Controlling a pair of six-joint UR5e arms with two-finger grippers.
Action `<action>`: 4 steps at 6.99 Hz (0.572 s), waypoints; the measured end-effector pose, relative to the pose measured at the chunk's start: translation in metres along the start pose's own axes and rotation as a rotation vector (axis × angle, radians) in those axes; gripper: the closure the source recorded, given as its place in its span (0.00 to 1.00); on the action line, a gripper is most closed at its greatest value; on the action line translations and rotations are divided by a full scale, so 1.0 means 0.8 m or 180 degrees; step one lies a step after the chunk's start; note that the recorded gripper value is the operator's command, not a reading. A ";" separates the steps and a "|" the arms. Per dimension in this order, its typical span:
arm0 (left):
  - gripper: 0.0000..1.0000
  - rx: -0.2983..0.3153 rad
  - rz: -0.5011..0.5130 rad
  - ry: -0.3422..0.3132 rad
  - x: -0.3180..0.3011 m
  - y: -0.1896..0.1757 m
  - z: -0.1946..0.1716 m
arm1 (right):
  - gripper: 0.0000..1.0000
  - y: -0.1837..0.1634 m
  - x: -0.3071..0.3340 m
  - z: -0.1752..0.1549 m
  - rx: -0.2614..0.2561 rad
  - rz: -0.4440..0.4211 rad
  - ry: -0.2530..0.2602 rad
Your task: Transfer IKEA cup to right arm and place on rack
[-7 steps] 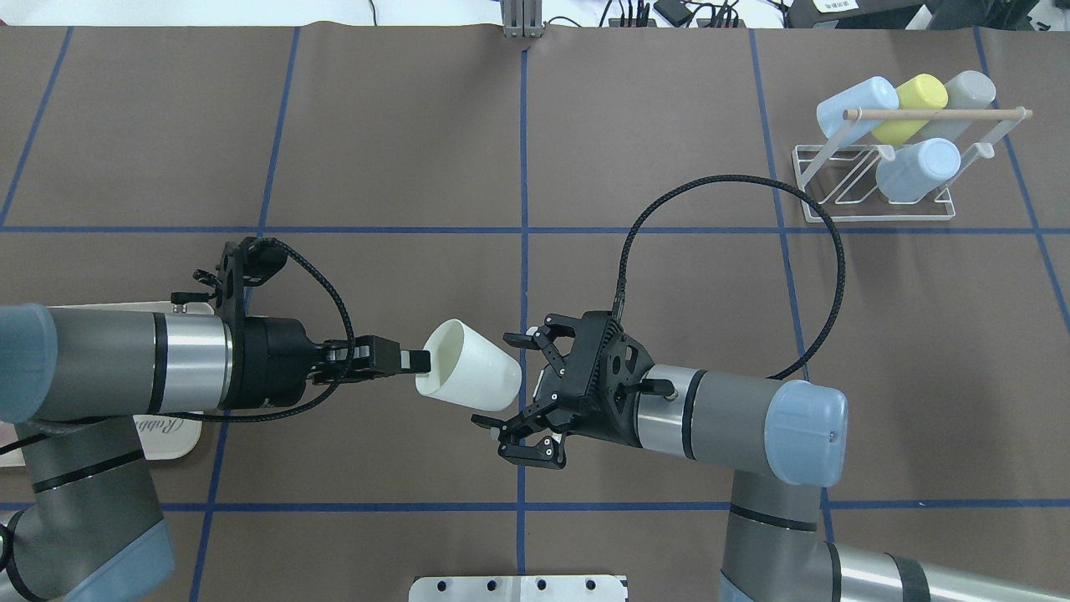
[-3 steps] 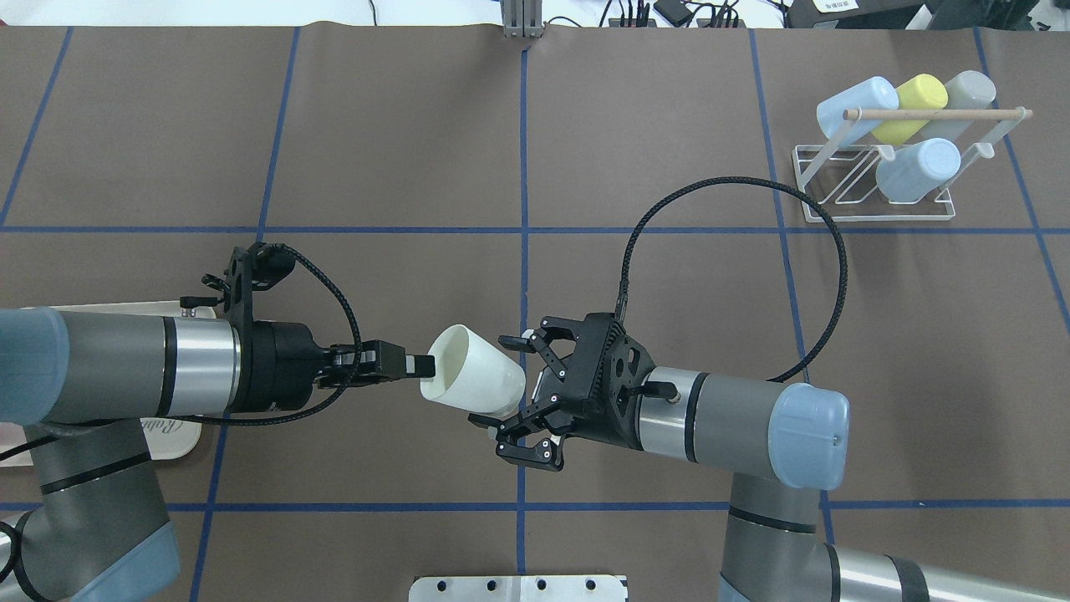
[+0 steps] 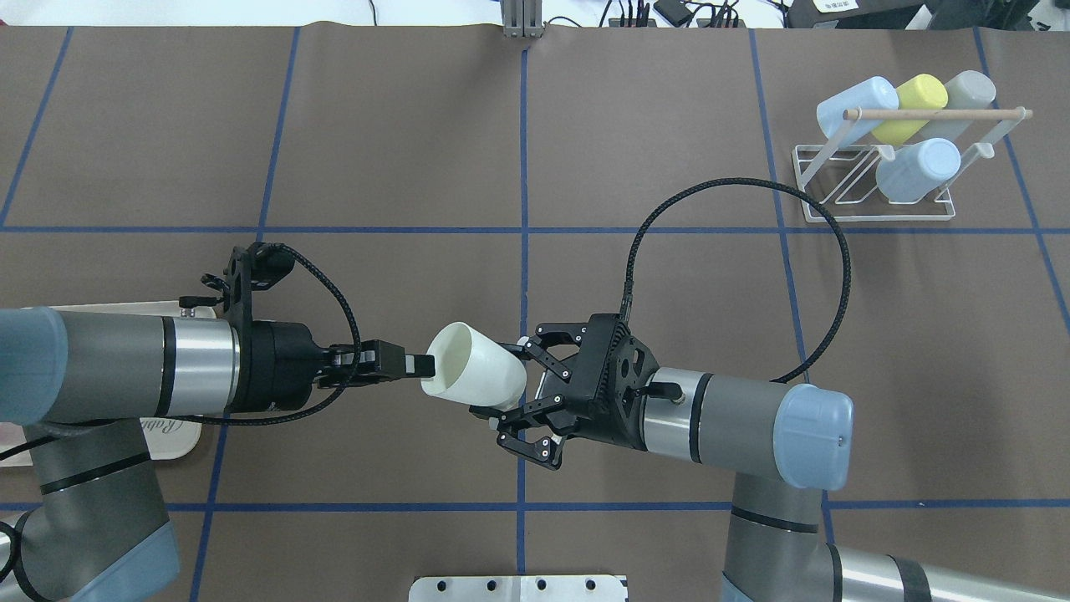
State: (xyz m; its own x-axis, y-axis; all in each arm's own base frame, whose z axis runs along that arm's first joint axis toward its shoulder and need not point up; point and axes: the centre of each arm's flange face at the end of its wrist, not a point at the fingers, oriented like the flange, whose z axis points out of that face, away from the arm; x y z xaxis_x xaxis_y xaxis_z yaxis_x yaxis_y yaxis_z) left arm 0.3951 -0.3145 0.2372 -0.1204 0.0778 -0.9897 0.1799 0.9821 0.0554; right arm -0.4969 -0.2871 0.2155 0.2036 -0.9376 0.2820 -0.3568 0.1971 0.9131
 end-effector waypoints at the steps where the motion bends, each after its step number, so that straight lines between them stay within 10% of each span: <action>1: 0.00 0.0030 0.0009 -0.0004 0.000 -0.004 -0.004 | 1.00 0.000 0.003 -0.001 0.0024 -0.0003 0.0059; 4: 0.00 0.0203 0.0353 -0.0276 -0.045 -0.038 -0.048 | 1.00 0.010 0.028 0.000 -0.0149 -0.0048 0.0397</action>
State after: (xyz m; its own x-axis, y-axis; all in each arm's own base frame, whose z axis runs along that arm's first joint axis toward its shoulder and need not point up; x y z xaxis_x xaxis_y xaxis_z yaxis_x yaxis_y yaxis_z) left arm 0.3567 -0.3406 0.2760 -0.0120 0.1674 -0.9858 0.2494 0.9552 0.1592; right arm -0.4951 -0.3064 0.2294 0.3215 -0.8982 0.2998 -0.3105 0.1991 0.9295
